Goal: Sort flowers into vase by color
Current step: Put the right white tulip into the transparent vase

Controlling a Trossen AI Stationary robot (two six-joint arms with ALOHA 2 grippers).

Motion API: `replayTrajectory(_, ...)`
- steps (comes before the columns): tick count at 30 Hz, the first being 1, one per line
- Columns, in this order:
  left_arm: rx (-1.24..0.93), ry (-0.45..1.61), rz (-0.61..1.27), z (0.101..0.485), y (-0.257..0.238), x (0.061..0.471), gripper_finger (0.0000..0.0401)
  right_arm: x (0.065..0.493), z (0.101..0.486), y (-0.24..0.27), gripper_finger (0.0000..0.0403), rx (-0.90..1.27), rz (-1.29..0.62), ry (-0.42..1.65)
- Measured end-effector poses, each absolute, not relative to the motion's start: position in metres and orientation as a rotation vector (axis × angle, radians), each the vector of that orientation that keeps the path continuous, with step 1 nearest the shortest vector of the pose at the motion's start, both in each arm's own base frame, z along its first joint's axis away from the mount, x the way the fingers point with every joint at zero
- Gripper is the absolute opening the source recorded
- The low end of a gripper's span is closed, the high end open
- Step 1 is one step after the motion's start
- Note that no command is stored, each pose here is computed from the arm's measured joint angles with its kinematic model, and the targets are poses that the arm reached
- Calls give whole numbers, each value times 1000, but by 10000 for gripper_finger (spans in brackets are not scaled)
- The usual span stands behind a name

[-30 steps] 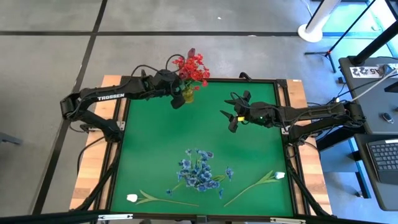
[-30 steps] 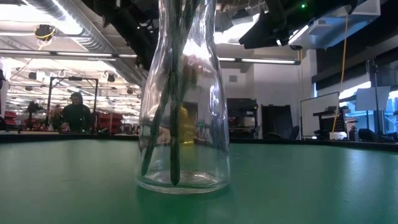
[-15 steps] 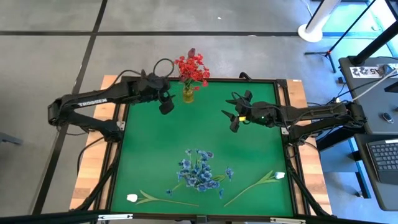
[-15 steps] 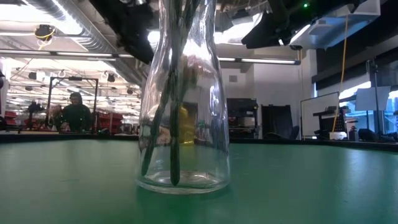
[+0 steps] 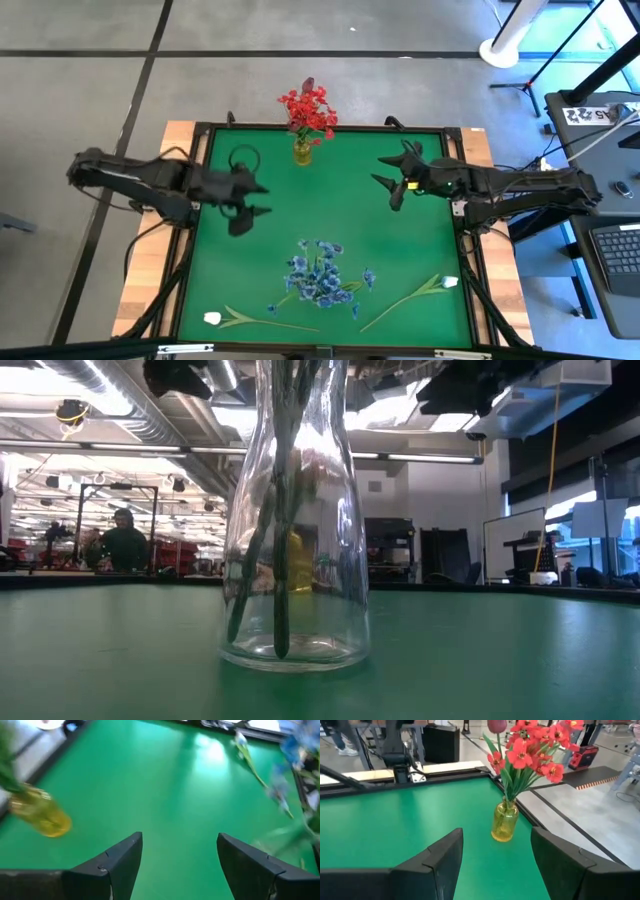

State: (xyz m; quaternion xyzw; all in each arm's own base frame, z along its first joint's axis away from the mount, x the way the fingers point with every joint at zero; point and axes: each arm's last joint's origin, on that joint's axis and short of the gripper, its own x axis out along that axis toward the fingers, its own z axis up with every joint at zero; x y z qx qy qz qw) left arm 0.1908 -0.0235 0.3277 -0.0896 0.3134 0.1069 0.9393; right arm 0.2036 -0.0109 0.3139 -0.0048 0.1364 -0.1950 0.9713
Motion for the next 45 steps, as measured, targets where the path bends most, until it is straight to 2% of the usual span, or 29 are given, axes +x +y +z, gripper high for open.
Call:
replayTrajectory(6, -223, 657, 144, 286, -49, 197, 250, 197, 310, -11, 231, -14, -397, 338)
replayTrajectory(15, -448, 705, 65, 235, -73, 188, 250, 192, 308, -10, 231, -5, -351, 370)
replayTrajectory(20, -501, 690, -10, 225, -96, 182, 250, 179, 298, -5, 231, 30, -180, 520)
replayTrajectory(27, -536, 695, 18, 211, -127, 178, 249, 176, 281, 7, 231, 269, 17, 726)
replayTrajectory(33, -562, 674, 23, 203, -145, 177, 249, 172, 260, 36, 231, 273, 101, 975)
replayTrajectory(37, -559, 646, 26, 201, -150, 177, 249, 172, 251, 66, 231, 269, 151, 1063)
replayTrajectory(45, -560, 612, 46, 203, -149, 178, 249, 169, 220, 143, 231, 139, 281, 1080)
